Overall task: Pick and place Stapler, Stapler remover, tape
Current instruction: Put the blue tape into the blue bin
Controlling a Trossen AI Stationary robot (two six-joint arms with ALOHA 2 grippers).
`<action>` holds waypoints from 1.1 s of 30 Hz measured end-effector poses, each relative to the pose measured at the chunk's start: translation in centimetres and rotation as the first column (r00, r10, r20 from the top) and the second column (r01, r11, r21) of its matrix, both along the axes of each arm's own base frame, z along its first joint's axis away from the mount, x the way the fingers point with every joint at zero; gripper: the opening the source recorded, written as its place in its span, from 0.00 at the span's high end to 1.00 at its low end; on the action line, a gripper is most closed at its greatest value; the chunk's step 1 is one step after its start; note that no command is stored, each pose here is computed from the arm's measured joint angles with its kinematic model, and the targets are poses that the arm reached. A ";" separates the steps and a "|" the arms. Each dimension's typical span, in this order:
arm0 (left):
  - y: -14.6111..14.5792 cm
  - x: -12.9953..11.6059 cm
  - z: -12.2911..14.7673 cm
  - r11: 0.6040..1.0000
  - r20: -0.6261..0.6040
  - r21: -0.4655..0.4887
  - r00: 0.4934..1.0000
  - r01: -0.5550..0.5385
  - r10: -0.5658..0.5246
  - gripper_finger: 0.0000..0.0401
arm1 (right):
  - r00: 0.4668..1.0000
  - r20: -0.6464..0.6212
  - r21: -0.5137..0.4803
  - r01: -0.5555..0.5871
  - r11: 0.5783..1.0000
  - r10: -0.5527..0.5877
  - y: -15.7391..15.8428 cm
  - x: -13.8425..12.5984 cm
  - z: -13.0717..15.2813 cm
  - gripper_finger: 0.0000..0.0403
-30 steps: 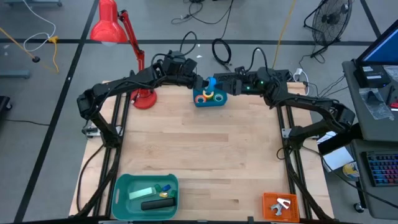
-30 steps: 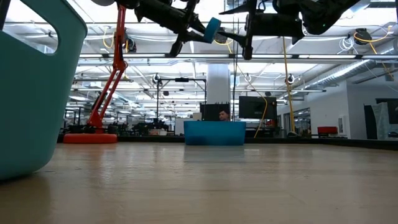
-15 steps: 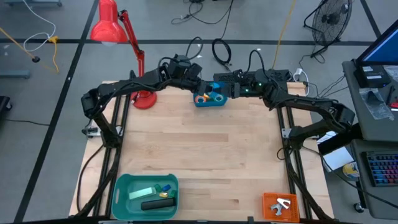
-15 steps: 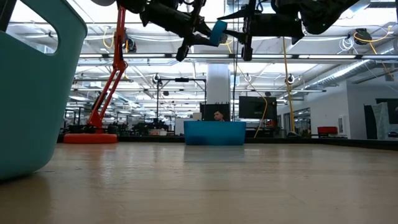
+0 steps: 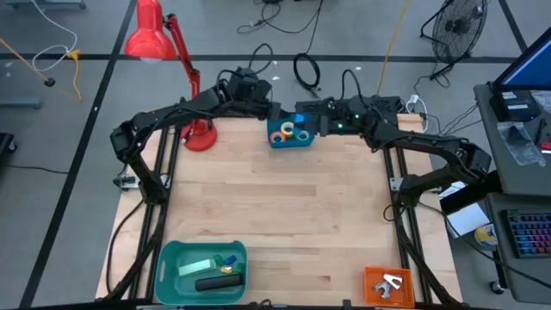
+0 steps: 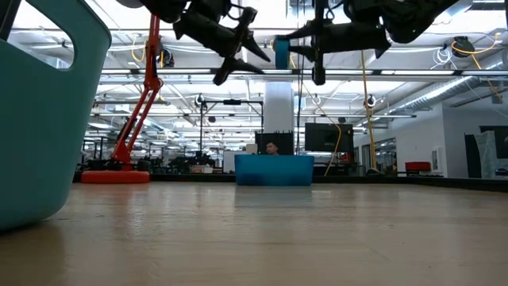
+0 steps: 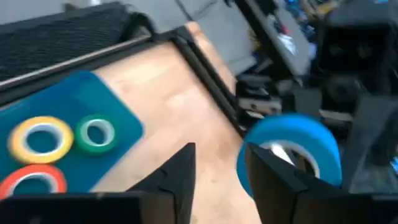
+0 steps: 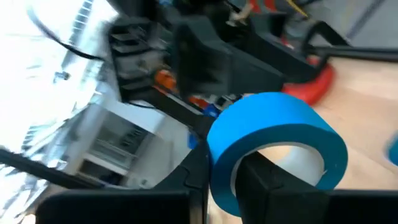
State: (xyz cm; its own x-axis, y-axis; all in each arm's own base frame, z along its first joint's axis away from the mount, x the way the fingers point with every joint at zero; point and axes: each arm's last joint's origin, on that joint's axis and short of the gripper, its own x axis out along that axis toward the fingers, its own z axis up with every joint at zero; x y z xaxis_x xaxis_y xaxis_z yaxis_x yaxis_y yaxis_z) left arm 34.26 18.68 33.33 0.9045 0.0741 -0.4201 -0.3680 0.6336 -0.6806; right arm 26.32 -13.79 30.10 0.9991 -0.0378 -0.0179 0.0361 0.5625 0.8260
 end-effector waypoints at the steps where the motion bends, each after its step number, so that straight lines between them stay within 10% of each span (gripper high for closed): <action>1: 0.2 -0.1 -0.1 1.000 -0.010 -0.006 1.000 -0.024 0.024 0.64 | 1.000 -0.020 0.000 0.010 1.000 -0.010 -0.1 0.0 -0.2 0.91; 19: -2.4 -0.1 -1.1 0.998 -0.195 0.001 0.979 -0.063 0.062 0.62 | 0.852 -0.521 -0.147 -0.037 0.988 -0.046 -4.9 6.4 -4.7 0.91; 25: -3.8 -4.1 1.0 0.959 -0.379 0.207 0.888 -0.193 0.261 0.78 | 0.727 -0.681 -0.187 -0.059 0.981 -0.086 -6.5 7.1 -5.1 0.91; 33: -6.5 -7.7 5.2 0.921 -0.305 0.331 0.901 -0.205 0.310 0.99 | 0.675 -0.736 -0.154 -0.105 0.982 -0.043 -7.1 8.3 -8.0 0.91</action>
